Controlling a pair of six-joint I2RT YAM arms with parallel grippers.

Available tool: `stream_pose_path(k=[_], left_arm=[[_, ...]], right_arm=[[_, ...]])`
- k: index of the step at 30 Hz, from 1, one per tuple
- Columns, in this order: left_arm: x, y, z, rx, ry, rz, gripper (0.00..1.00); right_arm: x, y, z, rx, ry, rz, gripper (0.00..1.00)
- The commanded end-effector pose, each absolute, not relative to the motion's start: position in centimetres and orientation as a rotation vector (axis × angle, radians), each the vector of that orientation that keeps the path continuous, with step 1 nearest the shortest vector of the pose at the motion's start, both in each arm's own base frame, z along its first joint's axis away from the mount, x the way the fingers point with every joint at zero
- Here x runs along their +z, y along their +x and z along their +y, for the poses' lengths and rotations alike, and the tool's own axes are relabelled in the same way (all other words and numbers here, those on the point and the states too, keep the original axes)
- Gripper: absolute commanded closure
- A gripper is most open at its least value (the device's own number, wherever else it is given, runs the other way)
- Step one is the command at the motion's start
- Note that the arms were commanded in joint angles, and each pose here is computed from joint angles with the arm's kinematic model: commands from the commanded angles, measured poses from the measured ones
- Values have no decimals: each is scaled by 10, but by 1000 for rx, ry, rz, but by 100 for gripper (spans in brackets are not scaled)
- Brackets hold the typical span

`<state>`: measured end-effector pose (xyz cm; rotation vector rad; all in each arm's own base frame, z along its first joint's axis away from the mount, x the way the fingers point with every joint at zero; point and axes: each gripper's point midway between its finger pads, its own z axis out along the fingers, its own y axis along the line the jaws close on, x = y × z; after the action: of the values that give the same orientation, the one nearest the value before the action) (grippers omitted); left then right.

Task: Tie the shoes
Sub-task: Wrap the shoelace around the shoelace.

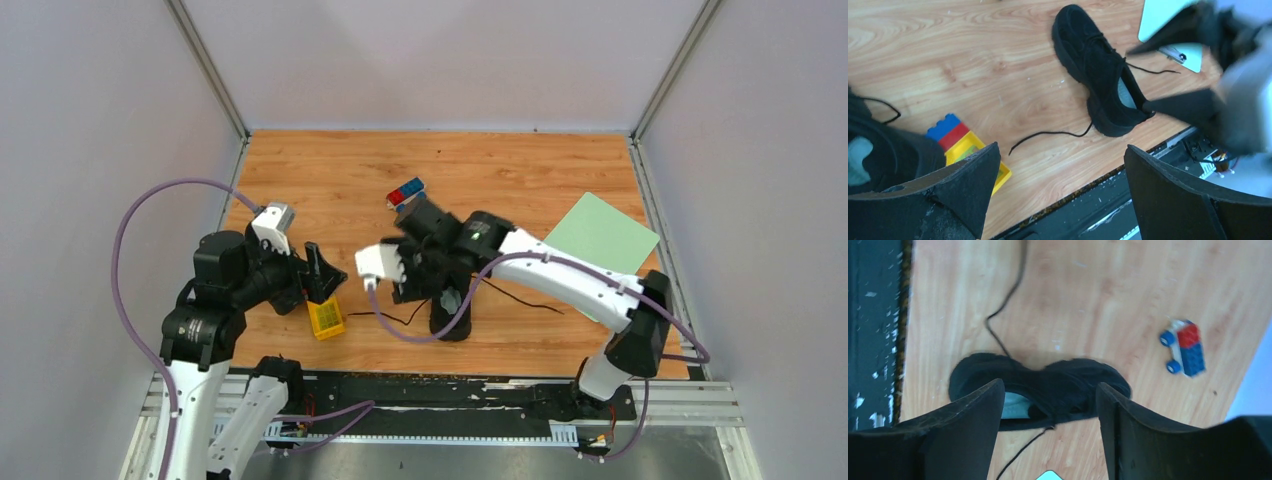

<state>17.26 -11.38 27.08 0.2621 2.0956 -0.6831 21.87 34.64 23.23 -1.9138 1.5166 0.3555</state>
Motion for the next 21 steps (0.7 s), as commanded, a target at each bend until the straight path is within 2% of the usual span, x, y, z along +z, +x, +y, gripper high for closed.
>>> stream_pose_path(k=[1,4,9,14,21], left_arm=[[260,158,-104,-683,181,2180,0],[269,154,-106,-690,266,2080,0],[278,158,-98,-681,186,2023,1],[287,158,-101,-746,143,1993,8],[299,161,-100,-733,145,1964,13]], right_arm=[[168,191,342,97,-2339,1367,40],[141,187,350,73,-2404,1406,44],[110,185,357,77,-2479,1404,46],[88,181,362,112,-2531,1405,49],[69,172,375,168,-2544,1435,52]])
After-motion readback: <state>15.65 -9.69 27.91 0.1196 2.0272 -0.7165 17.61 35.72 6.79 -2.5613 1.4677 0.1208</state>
